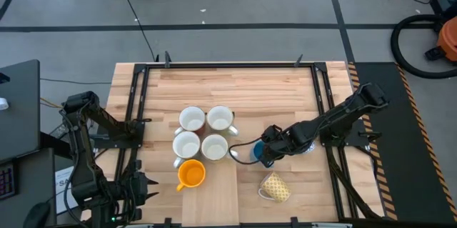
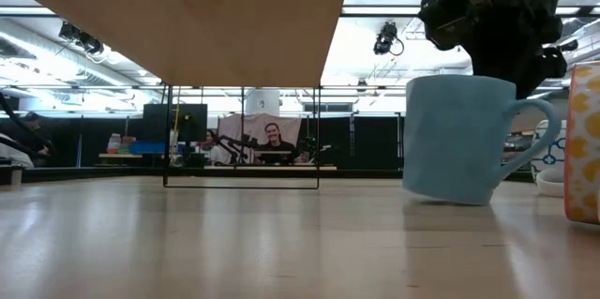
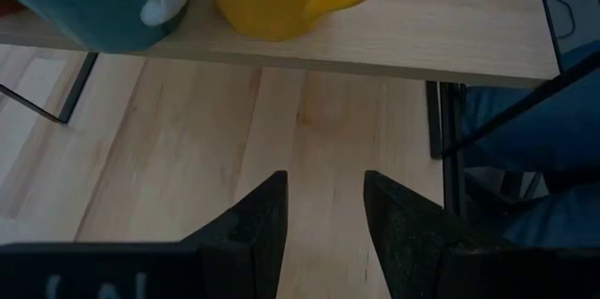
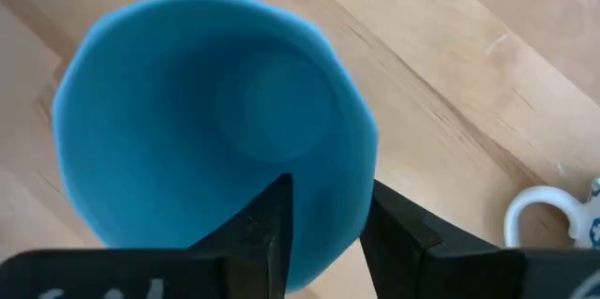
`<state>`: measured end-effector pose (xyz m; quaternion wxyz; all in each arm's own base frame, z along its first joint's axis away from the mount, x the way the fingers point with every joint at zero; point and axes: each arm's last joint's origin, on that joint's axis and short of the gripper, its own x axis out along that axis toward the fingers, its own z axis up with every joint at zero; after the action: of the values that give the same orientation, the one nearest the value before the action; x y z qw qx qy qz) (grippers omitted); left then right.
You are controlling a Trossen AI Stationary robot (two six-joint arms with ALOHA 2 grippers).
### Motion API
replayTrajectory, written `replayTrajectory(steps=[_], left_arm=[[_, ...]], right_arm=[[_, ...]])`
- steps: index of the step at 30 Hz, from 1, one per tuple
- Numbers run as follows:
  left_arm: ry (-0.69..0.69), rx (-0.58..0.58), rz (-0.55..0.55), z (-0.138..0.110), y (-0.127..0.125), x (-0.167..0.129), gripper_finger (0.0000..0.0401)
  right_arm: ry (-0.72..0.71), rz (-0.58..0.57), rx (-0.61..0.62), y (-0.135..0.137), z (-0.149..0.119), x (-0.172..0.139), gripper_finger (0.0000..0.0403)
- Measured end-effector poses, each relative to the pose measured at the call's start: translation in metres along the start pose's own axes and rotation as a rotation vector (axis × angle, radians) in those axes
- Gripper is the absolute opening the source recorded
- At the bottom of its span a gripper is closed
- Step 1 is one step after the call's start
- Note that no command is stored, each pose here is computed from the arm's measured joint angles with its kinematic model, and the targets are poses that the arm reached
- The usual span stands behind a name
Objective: Place coffee mugs
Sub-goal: Put the left blue mug on the shelf aligned with the yellow mug
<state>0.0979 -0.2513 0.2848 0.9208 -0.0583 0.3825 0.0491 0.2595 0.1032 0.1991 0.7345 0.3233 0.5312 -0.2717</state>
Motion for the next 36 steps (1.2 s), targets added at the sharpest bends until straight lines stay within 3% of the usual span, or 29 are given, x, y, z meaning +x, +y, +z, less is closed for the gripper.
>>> replayTrajectory(steps=[7, 13, 22, 36], left_arm=[[0.000, 0.000, 0.000, 0.000, 0.000, 0.000, 0.0149], [0.000, 0.000, 0.000, 0.000, 0.000, 0.000, 0.0149], [-0.020, -0.003, 0.020, 0.003, 0.002, 0.002, 0.0149], [0.043, 0.083, 0.367, 0.030, 0.044, 0.027, 0.0149]], right_arm=[[0.000, 0.006, 0.001, 0.000, 0.000, -0.001, 0.0084], [0.017, 0.017, 0.002, 0.000, 0.000, -0.003, 0.0028], [0.013, 0.092, 0.016, -0.005, 0.001, -0.024, 0.0029], [0.006, 0.343, 0.026, -0.010, 0.000, -0.070, 0.0033]])
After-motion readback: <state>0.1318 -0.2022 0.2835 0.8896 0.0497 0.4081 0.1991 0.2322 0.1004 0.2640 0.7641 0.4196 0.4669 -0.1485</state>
